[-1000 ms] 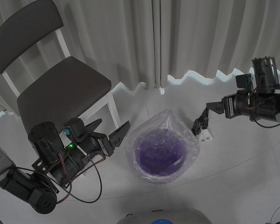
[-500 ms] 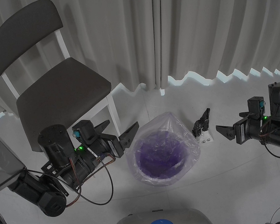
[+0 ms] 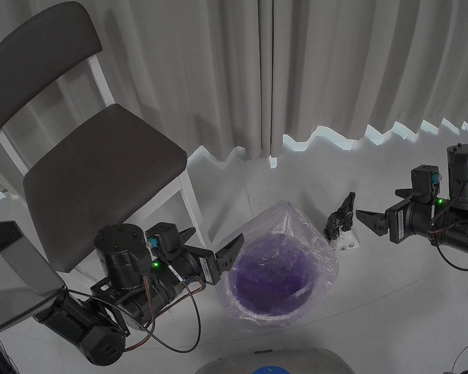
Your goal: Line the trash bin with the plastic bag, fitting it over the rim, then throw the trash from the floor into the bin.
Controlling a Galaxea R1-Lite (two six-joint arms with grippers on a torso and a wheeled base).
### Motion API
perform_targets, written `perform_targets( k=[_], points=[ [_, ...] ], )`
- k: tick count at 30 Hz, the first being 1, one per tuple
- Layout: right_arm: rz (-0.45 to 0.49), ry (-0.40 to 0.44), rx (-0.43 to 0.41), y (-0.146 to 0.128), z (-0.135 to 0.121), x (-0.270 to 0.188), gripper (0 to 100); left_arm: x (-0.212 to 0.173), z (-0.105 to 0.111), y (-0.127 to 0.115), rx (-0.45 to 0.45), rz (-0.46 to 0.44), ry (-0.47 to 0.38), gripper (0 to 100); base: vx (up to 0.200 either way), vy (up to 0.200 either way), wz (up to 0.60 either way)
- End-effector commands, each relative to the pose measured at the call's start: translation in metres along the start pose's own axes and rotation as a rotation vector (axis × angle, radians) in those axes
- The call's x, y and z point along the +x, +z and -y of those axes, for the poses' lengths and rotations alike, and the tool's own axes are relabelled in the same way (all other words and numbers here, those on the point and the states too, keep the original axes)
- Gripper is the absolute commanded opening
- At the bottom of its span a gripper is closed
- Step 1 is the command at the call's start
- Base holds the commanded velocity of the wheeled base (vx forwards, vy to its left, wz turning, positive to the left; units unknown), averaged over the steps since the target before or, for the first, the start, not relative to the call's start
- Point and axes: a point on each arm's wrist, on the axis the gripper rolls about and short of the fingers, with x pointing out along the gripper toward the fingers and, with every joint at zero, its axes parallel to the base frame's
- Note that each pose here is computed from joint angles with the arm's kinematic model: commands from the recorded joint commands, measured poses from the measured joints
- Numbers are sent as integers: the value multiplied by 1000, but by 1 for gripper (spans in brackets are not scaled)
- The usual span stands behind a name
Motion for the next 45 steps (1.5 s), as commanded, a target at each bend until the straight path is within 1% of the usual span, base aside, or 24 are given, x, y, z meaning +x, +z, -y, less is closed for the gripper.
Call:
perform_targets(
  k=[1, 3, 4, 5, 7, 11, 12, 13, 16, 17, 21, 24, 25, 29, 33, 36, 42, 45],
  points=[
    [-38, -2, -2, -8, -1, 13, 100, 16, -4, 7, 96, -54, 11, 100, 0, 0, 0],
    [-70, 3, -7, -15, -3, 20, 100, 22, -4, 11, 171, -85, 8, 100, 0, 0, 0],
    [-74, 4, -8, -15, -3, 22, 100, 24, -4, 13, 183, -89, 9, 100, 0, 0, 0],
    [-100, 6, -13, -20, -4, 29, 100, 32, -4, 15, 203, -104, 9, 100, 0, 0, 0],
    [-114, 8, -16, -22, -6, 38, 100, 44, -5, 18, 205, -115, 12, 100, 0, 0, 0],
    [-106, 13, -15, -21, -7, 63, 100, 65, -5, 26, 203, -121, 14, 100, 0, 0, 0],
    [-106, 13, -15, -21, -7, 63, 100, 65, -5, 26, 203, -121, 14, 100, 0, 0, 0],
    [-106, 24, -9, -19, -8, 76, 100, 72, -6, 31, 199, -130, 17, 100, 0, 0, 0],
    [-109, 47, -5, -18, -10, 89, 100, 78, -5, 34, 198, -153, 17, 100, 0, 0, 0],
    [-118, 54, -3, -20, -11, 100, 100, 85, -4, 37, 198, -168, 16, 100, 0, 0, 0],
    [-136, 43, 1, -27, -9, 124, 100, 104, -1, 43, 201, -178, 9, 100, 0, 0, 0],
    [-123, 29, 7, -30, -5, 135, 100, 116, 1, 47, 203, -181, 4, 100, 0, 0, 0],
    [-110, 24, 11, -33, -1, 142, 100, 123, 2, 48, 203, -197, 3, 100, 0, 0, 0],
    [-103, 50, 32, -47, 14, 161, 100, 139, 8, 47, 206, -231, -22, 100, 0, 0, 0],
    [-73, 36, 61, -56, 31, 181, 100, 152, 9, 47, 205, -245, -25, 100, 0, 0, 0],
    [-70, 45, 72, -60, 38, 191, 100, 161, 12, 43, 204, -258, -30, 100, 0, 0, 0],
    [-82, 45, 73, -69, 39, 209, 100, 177, 13, 25, 211, -276, -31, 100, 0, 0, 0],
    [-85, 53, 70, -73, 36, 218, 100, 184, 10, 21, 213, -276, -24, 100, 0, 0, 0]
  ],
)
